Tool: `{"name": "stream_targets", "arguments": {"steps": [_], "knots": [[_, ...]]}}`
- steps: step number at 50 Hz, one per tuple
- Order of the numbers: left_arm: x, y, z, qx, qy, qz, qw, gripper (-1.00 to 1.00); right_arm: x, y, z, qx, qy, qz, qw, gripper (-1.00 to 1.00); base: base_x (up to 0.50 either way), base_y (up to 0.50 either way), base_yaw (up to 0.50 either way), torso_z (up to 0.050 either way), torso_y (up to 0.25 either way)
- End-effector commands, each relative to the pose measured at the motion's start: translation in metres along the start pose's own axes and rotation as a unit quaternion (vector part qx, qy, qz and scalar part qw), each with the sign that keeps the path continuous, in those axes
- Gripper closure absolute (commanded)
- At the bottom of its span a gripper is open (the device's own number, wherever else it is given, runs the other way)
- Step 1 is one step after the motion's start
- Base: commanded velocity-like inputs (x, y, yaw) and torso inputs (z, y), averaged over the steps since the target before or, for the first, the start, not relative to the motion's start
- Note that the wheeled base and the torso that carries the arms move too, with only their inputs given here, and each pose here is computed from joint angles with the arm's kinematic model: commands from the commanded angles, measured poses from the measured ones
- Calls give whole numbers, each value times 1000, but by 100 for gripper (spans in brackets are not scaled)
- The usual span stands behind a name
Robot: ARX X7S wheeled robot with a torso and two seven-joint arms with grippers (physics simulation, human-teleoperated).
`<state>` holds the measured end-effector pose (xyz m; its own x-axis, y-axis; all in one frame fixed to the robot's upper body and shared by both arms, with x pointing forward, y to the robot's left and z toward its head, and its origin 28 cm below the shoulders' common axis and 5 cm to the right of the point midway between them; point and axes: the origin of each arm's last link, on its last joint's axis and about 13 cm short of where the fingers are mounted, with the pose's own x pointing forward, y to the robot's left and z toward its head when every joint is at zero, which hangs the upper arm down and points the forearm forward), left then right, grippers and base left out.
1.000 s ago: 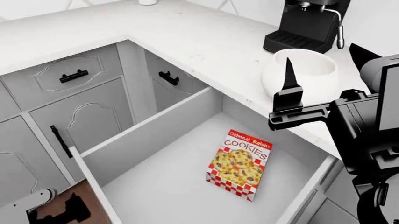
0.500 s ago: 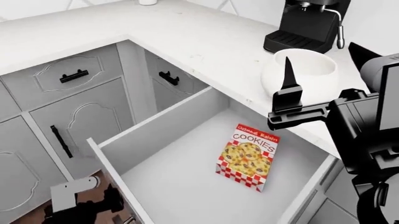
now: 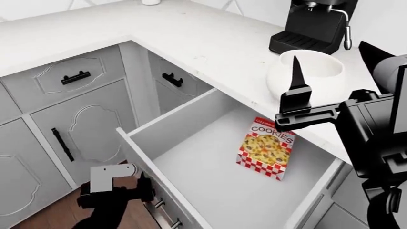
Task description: Place the bar in the bowl and close the drawer.
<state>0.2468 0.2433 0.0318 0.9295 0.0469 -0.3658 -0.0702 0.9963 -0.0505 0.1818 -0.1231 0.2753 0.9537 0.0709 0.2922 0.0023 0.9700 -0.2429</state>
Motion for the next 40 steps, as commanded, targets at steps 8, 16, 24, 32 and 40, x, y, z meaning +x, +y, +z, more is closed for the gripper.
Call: {"name": "stream_targets", "arguments": {"steps": [8, 16, 24, 32, 40], "knots": [[16, -47, 24, -7, -23, -98, 995, -100, -1, -1, 0, 1, -2, -2, 1000, -100, 0, 0, 0, 0, 2], [24, -62, 27, 0, -22, -114, 993, -100, -2, -1, -2, 2, -1, -2, 1000, -100, 0, 0, 0, 0, 0], [30, -81, 31, 4, -19, -136, 991, -100, -2, -2, -3, 6, 0, -2, 1000, -100, 0, 0, 0, 0, 0], [41, -99, 31, 16, -13, -148, 989, -100, -3, -3, -1, 3, -1, -2, 1000, -100, 0, 0, 0, 0, 1], [57, -118, 41, 30, -16, -155, 987, -100, -5, -5, -2, 8, 1, -7, 1000, -100, 0, 0, 0, 0, 0]]}}
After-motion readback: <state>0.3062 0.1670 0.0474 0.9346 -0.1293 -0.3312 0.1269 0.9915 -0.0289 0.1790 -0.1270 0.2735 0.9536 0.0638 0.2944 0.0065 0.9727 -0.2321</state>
